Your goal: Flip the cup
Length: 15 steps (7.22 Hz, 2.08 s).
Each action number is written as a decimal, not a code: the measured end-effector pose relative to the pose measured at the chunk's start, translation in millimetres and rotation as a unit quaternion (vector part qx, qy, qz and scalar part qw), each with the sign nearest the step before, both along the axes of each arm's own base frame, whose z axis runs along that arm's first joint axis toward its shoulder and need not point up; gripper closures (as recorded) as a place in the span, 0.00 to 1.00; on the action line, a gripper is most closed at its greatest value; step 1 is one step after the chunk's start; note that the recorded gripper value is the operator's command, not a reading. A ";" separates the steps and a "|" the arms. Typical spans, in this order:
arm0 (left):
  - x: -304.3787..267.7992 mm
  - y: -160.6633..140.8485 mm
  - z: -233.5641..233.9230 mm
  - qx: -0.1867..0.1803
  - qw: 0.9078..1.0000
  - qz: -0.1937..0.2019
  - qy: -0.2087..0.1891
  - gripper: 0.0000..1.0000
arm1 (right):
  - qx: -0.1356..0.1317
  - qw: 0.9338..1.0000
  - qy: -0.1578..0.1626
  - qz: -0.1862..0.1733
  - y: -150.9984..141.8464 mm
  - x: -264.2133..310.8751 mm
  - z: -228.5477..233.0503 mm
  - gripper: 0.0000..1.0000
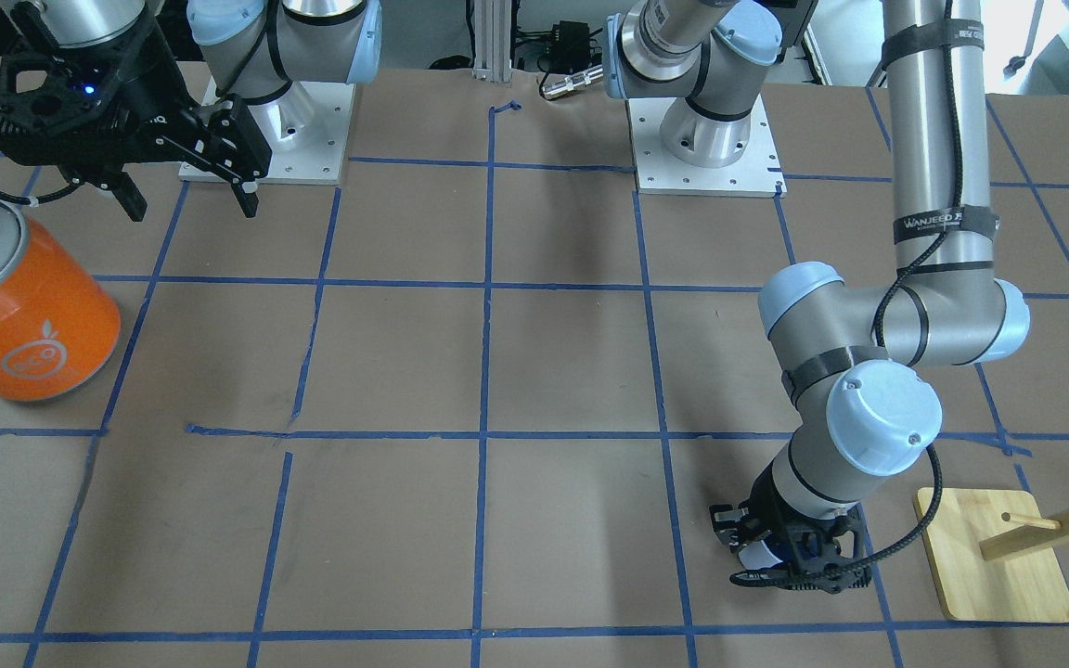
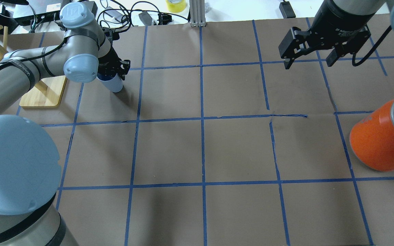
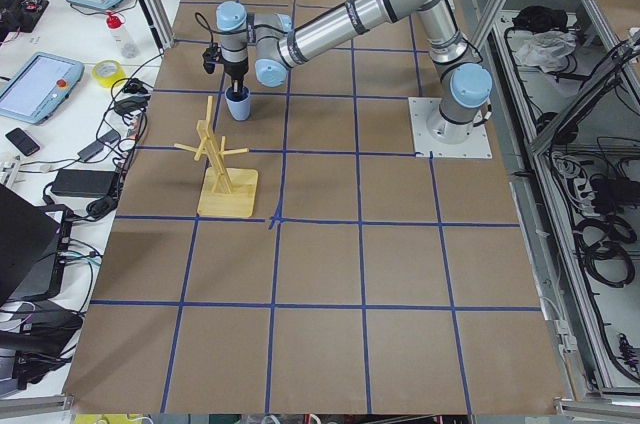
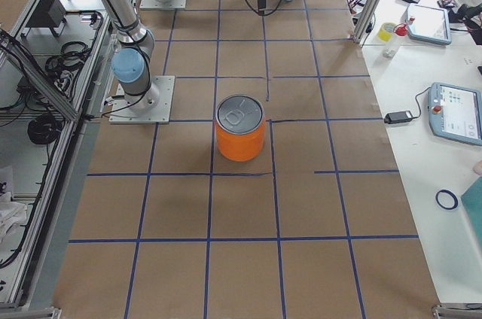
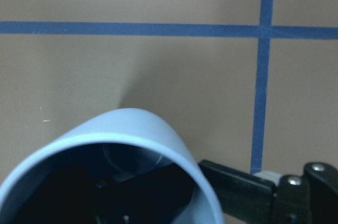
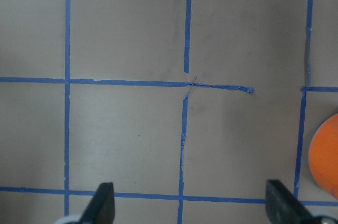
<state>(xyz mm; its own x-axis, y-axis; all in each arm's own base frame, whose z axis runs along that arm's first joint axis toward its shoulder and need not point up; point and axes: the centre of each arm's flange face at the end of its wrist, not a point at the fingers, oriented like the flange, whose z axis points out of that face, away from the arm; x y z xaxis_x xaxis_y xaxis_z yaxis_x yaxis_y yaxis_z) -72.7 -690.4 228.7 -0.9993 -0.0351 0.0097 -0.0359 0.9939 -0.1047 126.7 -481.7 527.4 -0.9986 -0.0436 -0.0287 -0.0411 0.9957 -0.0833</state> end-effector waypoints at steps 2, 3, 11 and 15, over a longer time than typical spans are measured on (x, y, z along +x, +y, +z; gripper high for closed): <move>-0.6 1.2 7.0 -0.003 1.000 0.004 0.000 0.00 | 0.001 1.000 0.012 0.000 1.3 -1.7 1.2 0.00; -1.3 4.1 22.9 -0.007 1.000 0.005 -0.001 0.00 | 0.000 0.999 0.033 -0.001 2.2 -4.9 2.4 0.00; -14.8 149.2 272.4 0.052 0.998 0.006 -0.027 0.00 | -0.033 0.998 0.016 0.054 16.8 -0.2 27.0 0.00; -24.9 198.0 282.0 0.037 0.999 0.006 0.003 0.00 | -0.041 0.998 0.023 0.041 22.9 -2.7 31.9 0.00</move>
